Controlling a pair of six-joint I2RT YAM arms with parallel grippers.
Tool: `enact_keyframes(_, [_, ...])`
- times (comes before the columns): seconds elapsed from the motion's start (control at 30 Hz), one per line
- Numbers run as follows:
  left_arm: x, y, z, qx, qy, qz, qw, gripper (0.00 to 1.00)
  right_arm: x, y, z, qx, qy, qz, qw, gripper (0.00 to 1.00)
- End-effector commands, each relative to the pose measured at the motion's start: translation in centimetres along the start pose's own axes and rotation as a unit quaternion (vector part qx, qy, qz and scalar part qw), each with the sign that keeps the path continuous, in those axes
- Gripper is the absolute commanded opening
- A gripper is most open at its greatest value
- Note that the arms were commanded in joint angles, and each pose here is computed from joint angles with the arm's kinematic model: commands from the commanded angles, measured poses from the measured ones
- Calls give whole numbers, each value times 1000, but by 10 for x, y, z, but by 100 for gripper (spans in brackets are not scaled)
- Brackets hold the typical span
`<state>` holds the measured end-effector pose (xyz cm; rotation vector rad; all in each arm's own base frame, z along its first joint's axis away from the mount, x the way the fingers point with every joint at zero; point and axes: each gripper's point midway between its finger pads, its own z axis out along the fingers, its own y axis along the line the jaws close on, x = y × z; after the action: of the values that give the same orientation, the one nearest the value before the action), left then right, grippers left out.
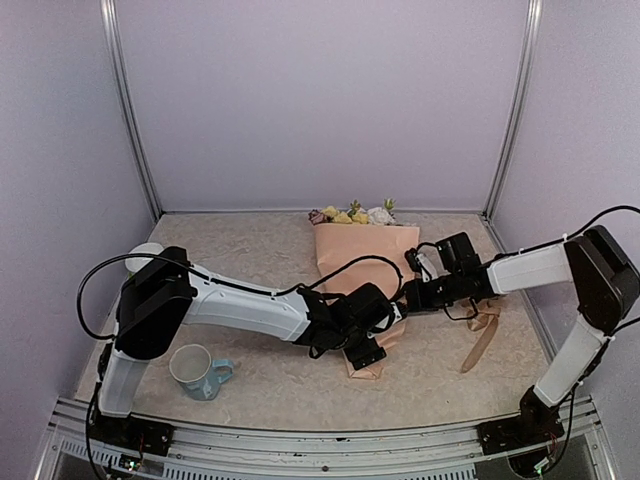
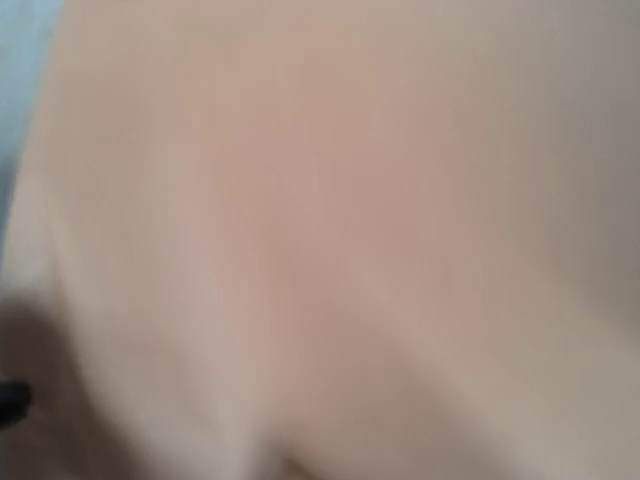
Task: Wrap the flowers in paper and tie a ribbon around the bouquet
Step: Press the fold line on the folded bouquet.
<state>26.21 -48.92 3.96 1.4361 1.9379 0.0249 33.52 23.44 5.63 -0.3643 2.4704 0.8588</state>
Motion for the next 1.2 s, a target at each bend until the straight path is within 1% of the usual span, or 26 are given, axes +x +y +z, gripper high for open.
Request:
enact_keyframes(0.0, [52,-20,14,40,66,14,997,99,-2,-9,-21,49,-3,3,999,51])
enact_keyframes(0.1, [64,-20,16,47,75,1,996,99,17,-2,-29,26,13,11,1000,64])
enact_keyframes(0.17, [69,-21,18,55,78,-7,995,99,33,10,-29,-17,26,21,999,73])
enact_keyframes(0.23, [71,-23,19,67,77,-19,995,99,45,19,-28,-58,34,34,997,80])
enact_keyframes(0.37, [76,-25,16,96,68,-51,992,99,55,13,-15,-66,40,49,996,82])
enact_keyframes(0.47, [77,-24,16,116,59,-71,989,99,54,16,-1,-98,44,68,992,82])
enact_keyframes(0.6, [79,-28,16,131,53,-83,986,99,62,18,15,-136,57,92,985,79])
enact_keyframes(0.8, [84,-29,18,145,48,-103,983,99,69,32,16,-208,44,120,970,73])
enact_keyframes(0.87, [85,-28,18,147,48,-109,982,99,69,35,17,-222,43,123,966,67])
enact_keyframes(1.0, [84,-24,14,158,34,-130,978,99,68,39,15,-236,37,124,963,50])
enact_keyframes(1.07, [84,-24,12,170,26,-144,975,99,67,40,14,-239,37,124,962,45])
enact_keyframes(1.17, [84,-24,12,179,21,-156,971,99,67,42,14,-242,36,125,961,42])
